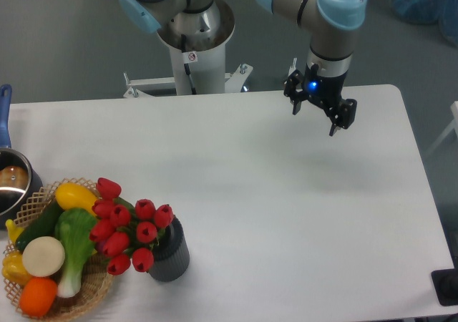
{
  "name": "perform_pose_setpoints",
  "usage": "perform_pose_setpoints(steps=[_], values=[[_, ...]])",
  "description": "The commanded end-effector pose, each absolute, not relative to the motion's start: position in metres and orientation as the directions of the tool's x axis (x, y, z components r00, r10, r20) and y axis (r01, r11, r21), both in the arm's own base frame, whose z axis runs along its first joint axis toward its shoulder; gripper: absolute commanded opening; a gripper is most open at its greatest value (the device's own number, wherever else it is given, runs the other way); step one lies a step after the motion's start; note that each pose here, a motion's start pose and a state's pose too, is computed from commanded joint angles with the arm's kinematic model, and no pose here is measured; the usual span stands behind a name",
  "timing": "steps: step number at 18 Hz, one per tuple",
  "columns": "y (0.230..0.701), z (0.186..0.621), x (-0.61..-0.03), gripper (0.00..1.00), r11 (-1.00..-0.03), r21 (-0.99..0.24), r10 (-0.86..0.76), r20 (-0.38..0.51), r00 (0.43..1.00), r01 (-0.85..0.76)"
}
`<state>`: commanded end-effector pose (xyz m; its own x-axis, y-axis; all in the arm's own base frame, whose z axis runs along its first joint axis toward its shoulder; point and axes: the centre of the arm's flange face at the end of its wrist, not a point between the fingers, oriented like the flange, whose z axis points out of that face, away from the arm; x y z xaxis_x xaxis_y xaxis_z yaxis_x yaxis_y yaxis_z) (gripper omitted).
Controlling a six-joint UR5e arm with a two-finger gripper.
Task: Pick up the flowers from the vase
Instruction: 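Move the open gripper from its start pose toward the black vase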
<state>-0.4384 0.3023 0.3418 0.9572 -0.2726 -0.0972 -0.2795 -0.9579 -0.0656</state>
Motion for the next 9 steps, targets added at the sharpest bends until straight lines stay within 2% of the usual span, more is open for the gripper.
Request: perform_pose_setpoints(steps=[5, 9], values=[[0.302, 0.342, -0.437, 1.0, -0.957, -0.067, -0.274, -0.094, 0.957, -0.281], [0.324, 0.349, -0.42, 1.0, -0.945, -0.067, -0.313, -0.11, 0.943, -0.321]])
